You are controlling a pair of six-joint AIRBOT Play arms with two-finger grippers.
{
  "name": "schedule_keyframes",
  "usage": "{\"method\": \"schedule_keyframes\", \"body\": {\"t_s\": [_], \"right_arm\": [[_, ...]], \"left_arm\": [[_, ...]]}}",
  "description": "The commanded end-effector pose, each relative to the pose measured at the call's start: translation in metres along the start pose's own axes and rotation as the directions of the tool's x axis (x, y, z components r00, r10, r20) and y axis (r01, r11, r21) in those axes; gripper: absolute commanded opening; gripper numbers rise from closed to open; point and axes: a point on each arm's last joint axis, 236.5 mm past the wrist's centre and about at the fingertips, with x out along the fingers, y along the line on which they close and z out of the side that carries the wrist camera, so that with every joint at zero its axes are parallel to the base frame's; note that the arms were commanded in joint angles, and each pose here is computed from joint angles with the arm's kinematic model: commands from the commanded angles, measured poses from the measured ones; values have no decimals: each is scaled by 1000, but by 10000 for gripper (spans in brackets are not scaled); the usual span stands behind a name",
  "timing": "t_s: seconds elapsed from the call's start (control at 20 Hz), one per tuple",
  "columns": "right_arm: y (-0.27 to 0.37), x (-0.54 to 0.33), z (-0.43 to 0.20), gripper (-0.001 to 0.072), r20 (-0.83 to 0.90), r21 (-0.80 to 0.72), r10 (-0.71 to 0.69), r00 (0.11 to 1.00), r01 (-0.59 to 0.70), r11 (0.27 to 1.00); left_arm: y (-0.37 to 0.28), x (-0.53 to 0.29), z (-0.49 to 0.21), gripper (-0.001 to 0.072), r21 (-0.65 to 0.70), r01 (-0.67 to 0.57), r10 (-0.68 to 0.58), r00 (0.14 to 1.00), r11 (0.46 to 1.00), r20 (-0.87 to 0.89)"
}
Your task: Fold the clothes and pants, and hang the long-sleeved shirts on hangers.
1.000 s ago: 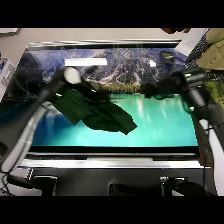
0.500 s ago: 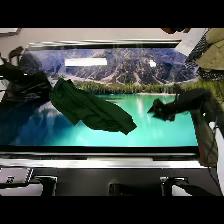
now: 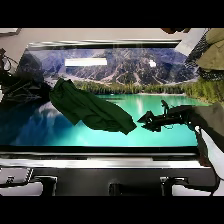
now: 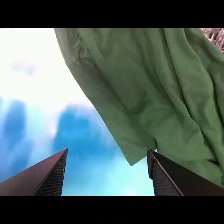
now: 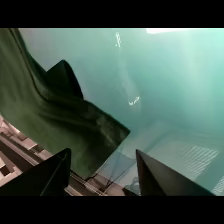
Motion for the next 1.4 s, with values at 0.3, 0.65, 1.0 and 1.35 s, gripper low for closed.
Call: {"method": "schedule_keyframes", "body": {"t_s": [0.3, 0.65, 1.0, 1.35], "right_arm": [[-11, 29, 4, 476, -30, 15, 53, 998, -53, 998], [1, 39, -13, 25, -57, -95, -1, 998, -5, 995], [45, -1, -11, 25, 52, -164, 21, 998, -12, 986], [65, -23, -15, 26, 114, -179, 28, 993, -7, 984]], "left_arm": [[15, 8, 12, 564, -36, -8, 9, 1000, 999, 22], [32, 12, 8, 563, -42, -23, 23, 1000, 999, -5], [75, 103, -37, 535, -178, 118, -137, 986, 977, -100], [57, 179, -60, 534, -234, 238, -270, 956, 943, -115]]}}
